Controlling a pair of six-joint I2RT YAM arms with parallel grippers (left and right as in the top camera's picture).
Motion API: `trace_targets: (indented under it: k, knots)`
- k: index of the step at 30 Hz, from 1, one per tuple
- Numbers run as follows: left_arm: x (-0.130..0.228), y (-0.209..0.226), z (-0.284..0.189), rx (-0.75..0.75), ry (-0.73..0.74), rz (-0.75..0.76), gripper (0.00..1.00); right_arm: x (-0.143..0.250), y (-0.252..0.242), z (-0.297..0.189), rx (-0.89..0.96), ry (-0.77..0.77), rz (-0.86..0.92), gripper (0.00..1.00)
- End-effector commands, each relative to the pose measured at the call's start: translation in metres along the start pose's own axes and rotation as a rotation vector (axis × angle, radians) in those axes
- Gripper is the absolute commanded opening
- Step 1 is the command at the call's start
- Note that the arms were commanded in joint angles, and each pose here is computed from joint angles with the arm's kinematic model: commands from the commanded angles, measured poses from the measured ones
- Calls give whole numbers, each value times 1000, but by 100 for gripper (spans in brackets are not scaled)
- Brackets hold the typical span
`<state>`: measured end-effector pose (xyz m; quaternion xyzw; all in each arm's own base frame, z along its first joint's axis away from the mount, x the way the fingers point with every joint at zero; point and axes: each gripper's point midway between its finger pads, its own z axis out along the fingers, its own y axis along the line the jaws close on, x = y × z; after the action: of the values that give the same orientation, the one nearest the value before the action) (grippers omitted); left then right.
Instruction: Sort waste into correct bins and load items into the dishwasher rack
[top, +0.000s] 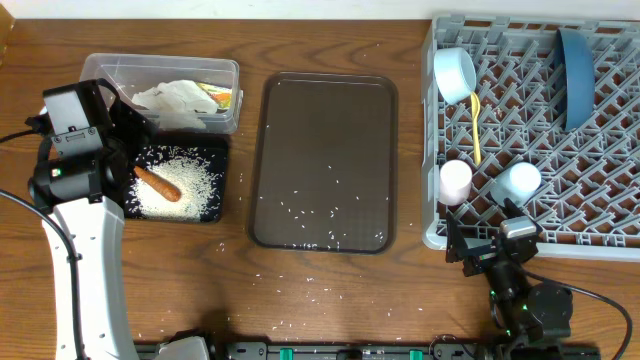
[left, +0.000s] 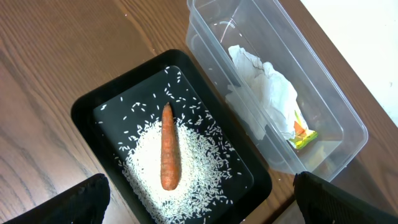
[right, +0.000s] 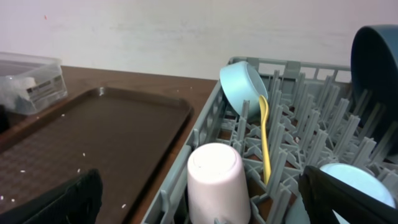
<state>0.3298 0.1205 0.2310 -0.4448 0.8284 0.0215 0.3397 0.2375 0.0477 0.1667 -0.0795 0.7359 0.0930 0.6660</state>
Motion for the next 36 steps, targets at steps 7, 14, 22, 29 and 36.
trace_targets:
  k: [7, 14, 22, 29, 36]
  knots:
    - [-4, 0, -3, -1, -13, 12, 96, 5, 2, 4, -11, -41, 11, 99]
    - [-4, 0, -3, -1, -13, 12, 96, 5, 1, 4, -10, -40, 10, 99]
    - [-4, 0, -3, -1, -13, 12, 96, 5, 1, 4, -10, -39, 10, 99]
    - [-4, 0, -3, -1, -13, 12, 97, 5, 1, 4, -10, -39, 10, 99]
    - [-4, 0, -3, -1, -13, 12, 97, 6, 1, 4, -10, -38, 11, 99]
